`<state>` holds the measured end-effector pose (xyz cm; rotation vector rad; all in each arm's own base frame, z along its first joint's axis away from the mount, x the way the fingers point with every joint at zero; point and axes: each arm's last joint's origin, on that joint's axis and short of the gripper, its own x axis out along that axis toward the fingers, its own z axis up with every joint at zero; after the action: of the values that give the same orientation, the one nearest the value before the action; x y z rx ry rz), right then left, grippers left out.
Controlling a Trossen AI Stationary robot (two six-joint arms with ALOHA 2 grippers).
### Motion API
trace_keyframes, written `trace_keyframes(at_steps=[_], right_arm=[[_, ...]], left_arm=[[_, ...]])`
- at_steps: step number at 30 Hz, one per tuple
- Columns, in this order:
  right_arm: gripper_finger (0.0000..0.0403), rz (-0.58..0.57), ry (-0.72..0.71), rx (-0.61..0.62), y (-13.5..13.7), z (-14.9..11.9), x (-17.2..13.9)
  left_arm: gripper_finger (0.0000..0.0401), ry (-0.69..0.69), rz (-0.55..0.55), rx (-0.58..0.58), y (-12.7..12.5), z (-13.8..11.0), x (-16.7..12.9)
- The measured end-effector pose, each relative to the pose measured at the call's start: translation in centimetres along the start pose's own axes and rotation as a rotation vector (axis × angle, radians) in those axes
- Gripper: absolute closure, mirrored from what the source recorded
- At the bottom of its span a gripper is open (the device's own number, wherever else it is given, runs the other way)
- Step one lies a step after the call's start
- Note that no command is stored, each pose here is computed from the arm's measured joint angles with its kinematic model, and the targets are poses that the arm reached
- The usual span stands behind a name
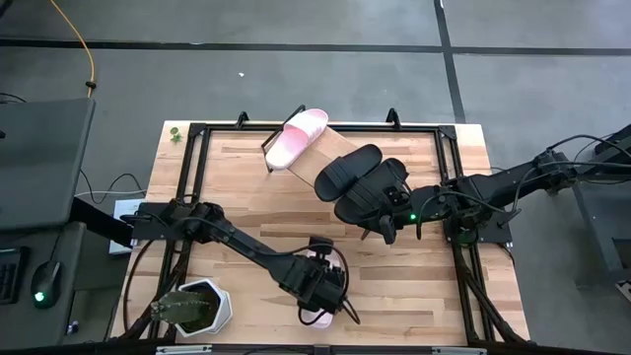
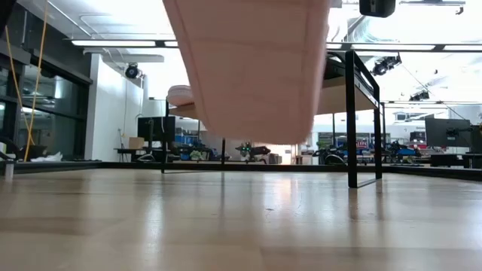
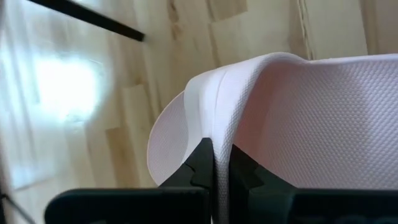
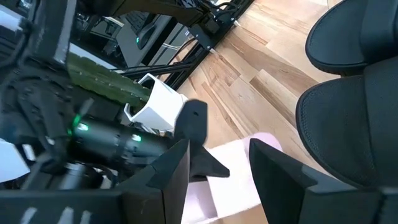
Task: Pick and place slides into the shelf
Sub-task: Put the pink slide on the shelf
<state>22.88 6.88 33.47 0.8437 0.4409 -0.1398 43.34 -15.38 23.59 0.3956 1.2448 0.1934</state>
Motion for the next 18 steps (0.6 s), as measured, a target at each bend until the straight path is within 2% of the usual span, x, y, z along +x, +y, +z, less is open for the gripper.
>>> trace_keyframes(at_steps=[11, 18], right_arm=[[0.0244, 0.000, 0.001, 0.000, 0.0, 0.0, 0.0], [0.0244, 0.003, 0.003, 0.015, 0.0, 0.0, 0.0]], left_arm=[[0.0400, 0.008, 0.015, 0.003, 2.1, 0.3, -4.0], [0.0400, 0.036, 0.062, 0.031, 3.4, -0.5, -6.1]])
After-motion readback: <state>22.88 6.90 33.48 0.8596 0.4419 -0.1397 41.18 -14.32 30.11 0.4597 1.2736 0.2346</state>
